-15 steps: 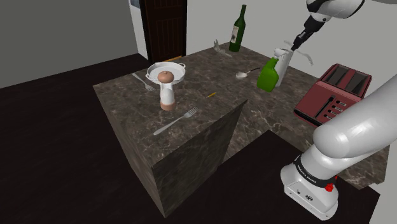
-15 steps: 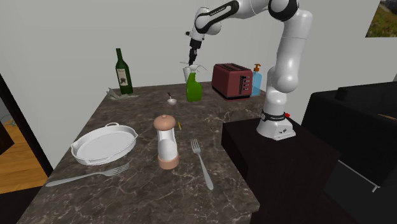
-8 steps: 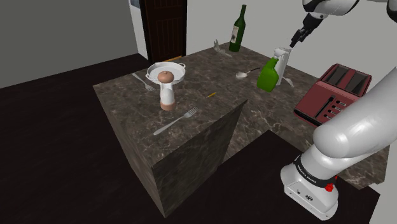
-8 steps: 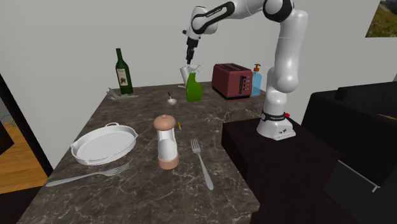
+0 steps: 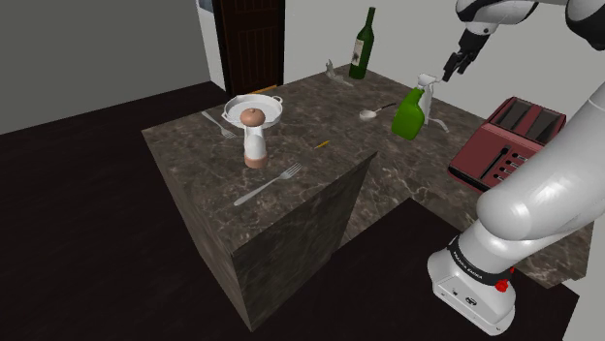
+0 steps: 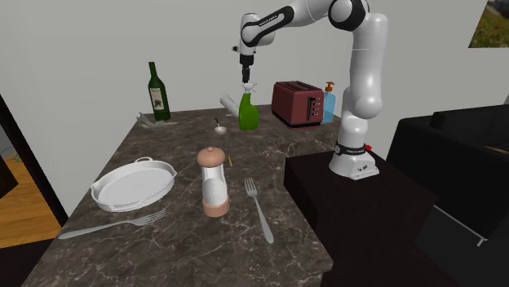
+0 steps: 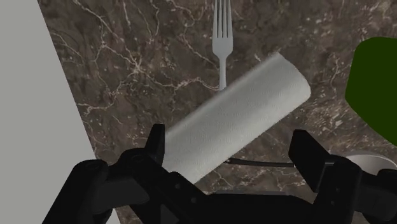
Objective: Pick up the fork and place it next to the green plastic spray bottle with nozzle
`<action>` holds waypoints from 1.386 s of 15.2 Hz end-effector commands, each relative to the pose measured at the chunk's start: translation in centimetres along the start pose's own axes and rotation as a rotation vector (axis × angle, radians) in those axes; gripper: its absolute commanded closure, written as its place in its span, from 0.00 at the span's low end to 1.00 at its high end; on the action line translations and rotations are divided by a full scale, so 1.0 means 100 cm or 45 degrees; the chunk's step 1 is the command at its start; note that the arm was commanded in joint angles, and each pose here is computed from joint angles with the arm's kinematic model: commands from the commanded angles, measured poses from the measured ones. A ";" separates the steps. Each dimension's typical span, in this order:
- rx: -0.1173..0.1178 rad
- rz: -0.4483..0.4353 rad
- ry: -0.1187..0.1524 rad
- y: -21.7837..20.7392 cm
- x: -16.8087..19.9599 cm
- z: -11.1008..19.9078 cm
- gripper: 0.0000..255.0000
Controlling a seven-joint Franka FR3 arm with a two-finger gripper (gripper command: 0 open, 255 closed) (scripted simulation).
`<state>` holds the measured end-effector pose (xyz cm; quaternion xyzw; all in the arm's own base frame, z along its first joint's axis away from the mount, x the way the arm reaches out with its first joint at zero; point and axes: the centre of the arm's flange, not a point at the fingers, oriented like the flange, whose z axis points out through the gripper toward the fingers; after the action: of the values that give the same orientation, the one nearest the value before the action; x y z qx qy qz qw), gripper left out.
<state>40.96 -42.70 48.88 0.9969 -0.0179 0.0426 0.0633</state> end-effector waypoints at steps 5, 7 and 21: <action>0.000 0.000 -0.001 -0.001 0.001 0.006 0.00; 0.000 0.000 -0.001 -0.001 0.001 0.006 0.00; 0.012 -0.085 0.042 -0.003 -0.011 0.032 0.00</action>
<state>40.68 -42.73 46.77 0.9968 0.0019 0.0510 0.0608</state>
